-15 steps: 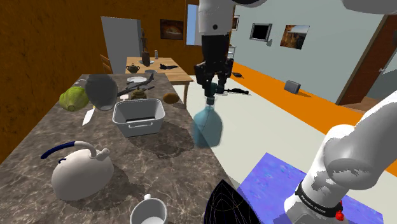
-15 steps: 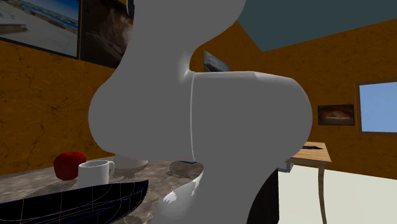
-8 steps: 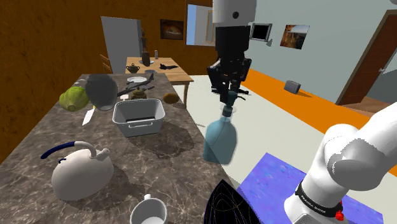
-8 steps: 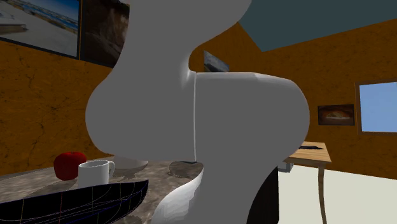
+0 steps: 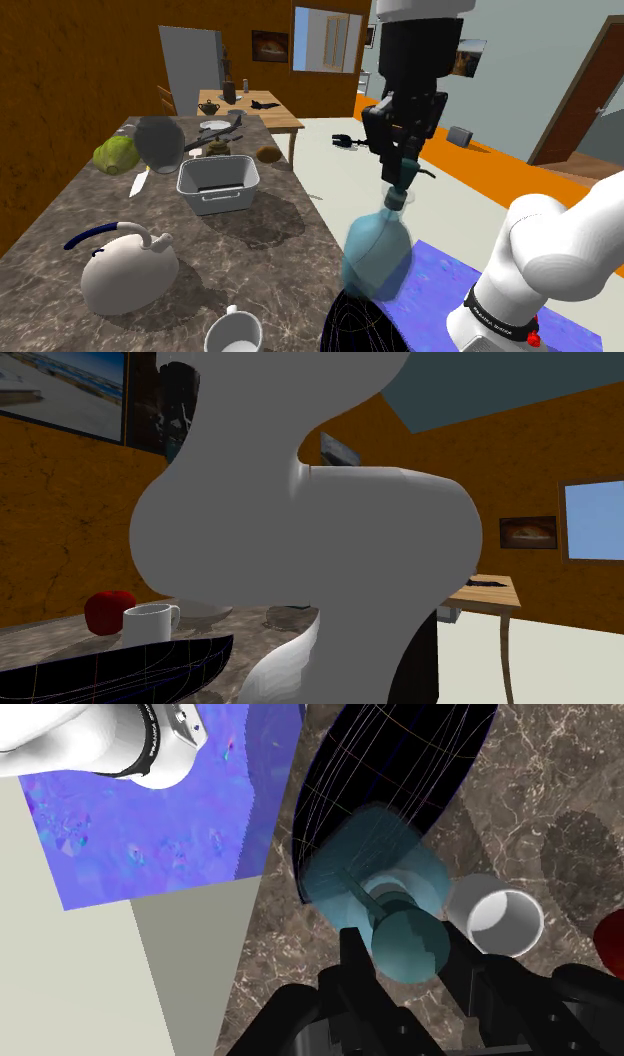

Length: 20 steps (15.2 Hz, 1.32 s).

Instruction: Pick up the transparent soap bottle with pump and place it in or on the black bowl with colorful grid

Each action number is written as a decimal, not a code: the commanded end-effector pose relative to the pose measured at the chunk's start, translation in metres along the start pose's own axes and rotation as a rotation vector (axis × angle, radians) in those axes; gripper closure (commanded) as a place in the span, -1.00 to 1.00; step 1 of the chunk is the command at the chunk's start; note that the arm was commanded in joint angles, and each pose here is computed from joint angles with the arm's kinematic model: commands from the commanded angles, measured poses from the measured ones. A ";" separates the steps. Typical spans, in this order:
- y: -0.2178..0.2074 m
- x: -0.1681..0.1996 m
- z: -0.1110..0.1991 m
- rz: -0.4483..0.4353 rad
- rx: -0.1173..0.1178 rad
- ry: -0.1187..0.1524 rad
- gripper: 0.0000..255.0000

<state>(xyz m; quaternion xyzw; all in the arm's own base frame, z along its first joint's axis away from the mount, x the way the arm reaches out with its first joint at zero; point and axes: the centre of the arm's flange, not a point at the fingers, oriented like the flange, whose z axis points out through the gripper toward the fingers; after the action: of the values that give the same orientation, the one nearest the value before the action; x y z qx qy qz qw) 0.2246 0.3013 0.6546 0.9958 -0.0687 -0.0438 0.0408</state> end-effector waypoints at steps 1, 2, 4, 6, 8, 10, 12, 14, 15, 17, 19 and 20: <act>-0.009 -0.026 -0.003 0.001 0.000 -0.001 1.00; -0.013 -0.038 -0.005 0.001 0.000 -0.001 1.00; -0.022 -0.062 -0.009 0.001 0.000 -0.001 1.00; -0.032 -0.087 -0.014 0.001 0.000 -0.001 1.00; -0.038 -0.102 -0.011 0.001 0.000 -0.001 1.00; -0.039 -0.101 -0.001 0.001 0.000 -0.001 1.00; -0.040 -0.100 0.010 0.001 0.000 -0.001 1.00; -0.041 -0.100 0.020 0.001 0.000 -0.001 1.00; -0.041 -0.099 0.025 0.001 0.000 -0.001 1.00; -0.042 -0.098 0.036 0.001 0.000 -0.001 1.00; -0.043 -0.097 0.046 0.001 0.000 -0.001 1.00; -0.044 -0.097 0.052 0.001 0.000 -0.001 1.00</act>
<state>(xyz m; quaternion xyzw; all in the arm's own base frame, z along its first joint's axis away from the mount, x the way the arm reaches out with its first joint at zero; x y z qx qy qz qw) 0.1299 0.3546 0.6138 0.9958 -0.0691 -0.0444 0.0413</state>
